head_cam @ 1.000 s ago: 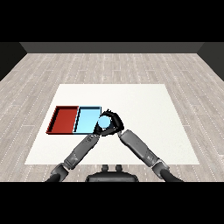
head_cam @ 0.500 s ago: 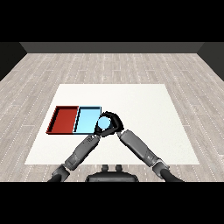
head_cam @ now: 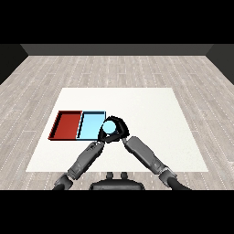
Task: Pick the blue can and put it in the blue box
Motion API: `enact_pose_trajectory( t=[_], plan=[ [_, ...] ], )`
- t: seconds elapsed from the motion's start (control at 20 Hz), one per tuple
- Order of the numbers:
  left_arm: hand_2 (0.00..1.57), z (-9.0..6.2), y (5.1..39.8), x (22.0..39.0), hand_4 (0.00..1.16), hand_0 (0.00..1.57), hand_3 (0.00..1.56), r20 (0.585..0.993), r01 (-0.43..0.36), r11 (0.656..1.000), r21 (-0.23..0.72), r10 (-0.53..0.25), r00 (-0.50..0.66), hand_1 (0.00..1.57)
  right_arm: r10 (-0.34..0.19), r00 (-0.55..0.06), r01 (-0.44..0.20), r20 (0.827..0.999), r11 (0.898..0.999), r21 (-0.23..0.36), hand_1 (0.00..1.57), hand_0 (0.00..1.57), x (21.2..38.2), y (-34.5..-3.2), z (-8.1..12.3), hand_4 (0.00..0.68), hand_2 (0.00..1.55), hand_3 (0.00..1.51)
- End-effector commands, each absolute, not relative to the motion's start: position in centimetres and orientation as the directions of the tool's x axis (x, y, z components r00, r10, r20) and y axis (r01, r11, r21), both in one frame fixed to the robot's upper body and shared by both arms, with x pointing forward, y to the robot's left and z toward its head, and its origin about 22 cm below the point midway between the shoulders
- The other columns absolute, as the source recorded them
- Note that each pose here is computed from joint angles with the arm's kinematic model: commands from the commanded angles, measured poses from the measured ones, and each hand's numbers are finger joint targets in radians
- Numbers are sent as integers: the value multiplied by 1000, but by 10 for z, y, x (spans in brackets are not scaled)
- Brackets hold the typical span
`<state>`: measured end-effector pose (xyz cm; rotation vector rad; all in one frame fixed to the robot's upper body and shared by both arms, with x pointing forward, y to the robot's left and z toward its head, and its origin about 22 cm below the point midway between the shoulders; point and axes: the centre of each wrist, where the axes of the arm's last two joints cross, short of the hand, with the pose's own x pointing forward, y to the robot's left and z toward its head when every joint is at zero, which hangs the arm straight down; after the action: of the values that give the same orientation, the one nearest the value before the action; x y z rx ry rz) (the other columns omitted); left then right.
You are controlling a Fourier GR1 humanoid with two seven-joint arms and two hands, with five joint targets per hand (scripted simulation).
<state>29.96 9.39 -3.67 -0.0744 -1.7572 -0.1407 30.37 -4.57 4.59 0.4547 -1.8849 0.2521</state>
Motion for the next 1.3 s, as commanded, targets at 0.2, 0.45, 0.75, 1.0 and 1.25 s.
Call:
enact_pose_trajectory(
  t=[0.2,0.45,0.75,1.0,1.25],
  plan=[
    [1516,-36,85,305,1097,1571,1448,988,131,991,20,1,-155,1571,-214,-264,-427,941,900,85,0,0,302,-49,48,0,0,0],
    [1546,-39,79,299,1138,1571,1477,987,129,991,24,-3,-162,1571,-230,-278,-431,933,898,93,0,0,315,-59,52,0,0,0],
    [1571,-42,96,299,1134,1571,1504,983,109,990,84,-64,-175,1571,-253,-240,-405,937,903,140,0,0,311,-81,44,0,0,0],
    [1571,-54,92,300,1133,1571,1503,977,84,989,118,-101,-189,1571,-242,-255,-404,936,906,124,0,0,289,-93,59,0,0,0],
    [1571,-43,116,314,1126,1571,1502,975,82,989,125,-107,-194,1571,-281,-298,-373,912,914,160,0,0,299,-120,83,0,0,0]
  ],
)
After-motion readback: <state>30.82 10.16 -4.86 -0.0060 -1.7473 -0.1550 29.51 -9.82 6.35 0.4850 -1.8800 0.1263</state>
